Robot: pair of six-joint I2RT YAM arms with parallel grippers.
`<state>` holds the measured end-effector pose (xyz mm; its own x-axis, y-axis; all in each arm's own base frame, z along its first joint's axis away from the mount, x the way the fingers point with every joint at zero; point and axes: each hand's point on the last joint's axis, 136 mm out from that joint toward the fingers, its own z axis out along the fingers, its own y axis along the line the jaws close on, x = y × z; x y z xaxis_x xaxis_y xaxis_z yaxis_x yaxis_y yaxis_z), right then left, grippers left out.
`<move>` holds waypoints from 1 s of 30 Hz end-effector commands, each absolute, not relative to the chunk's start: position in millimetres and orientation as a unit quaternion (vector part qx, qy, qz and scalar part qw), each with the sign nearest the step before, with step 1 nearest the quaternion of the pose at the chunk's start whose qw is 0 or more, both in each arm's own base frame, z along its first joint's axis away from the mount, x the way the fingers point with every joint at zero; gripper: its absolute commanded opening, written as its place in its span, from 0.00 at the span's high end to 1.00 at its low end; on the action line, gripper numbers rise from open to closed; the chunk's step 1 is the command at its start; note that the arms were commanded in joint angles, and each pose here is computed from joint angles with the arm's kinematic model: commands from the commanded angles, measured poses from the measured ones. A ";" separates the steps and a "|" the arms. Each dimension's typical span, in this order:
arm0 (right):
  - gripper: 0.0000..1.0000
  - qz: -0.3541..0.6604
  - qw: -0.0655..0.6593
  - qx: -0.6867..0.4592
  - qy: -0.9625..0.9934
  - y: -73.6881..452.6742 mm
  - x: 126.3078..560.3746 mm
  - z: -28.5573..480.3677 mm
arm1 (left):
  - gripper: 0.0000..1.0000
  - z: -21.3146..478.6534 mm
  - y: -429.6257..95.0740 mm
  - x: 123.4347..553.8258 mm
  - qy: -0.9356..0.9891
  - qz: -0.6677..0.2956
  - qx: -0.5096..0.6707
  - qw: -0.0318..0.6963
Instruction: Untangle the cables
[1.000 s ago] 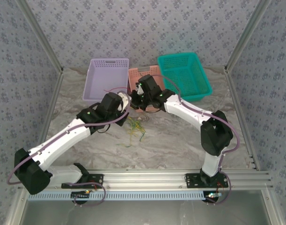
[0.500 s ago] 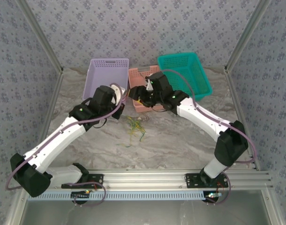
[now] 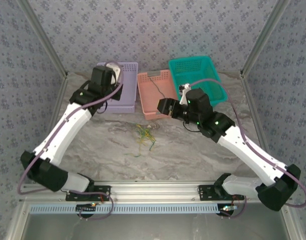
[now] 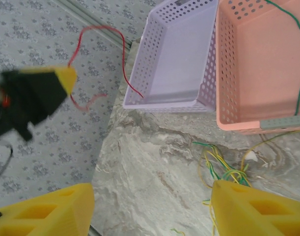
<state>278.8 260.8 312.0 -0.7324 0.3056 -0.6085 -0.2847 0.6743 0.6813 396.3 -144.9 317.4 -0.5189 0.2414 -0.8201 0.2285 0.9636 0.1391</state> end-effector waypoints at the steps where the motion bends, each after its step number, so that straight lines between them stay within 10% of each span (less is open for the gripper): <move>1: 0.33 0.369 0.382 -0.034 0.847 251.8 264.7 299.0 | 1.00 325.8 -129.0 438.2 0.856 0.087 0.127 0.493; 11: 0.31 0.361 0.389 -0.072 0.845 240.6 228.4 287.0 | 1.00 218.5 -130.7 530.5 0.891 0.145 0.116 0.413; 15: 0.30 0.354 0.377 -0.075 0.852 240.6 223.4 272.1 | 0.53 173.5 -135.3 525.7 0.925 0.132 0.096 0.344; 20: 0.30 0.340 0.363 -0.074 0.864 244.3 220.6 248.8 | 0.30 215.1 -145.9 496.3 0.918 0.070 0.053 0.387; 30: 0.38 0.232 0.293 -0.066 0.925 255.1 211.9 145.6 | 0.35 210.5 -201.4 332.5 0.934 -0.157 -0.010 0.320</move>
<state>210.0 257.4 170.5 -0.8069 0.0096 -0.5906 -0.3063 0.8481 0.4323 377.8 -181.3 266.7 -0.6586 -0.0247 -0.7521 0.1207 0.9831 -0.1380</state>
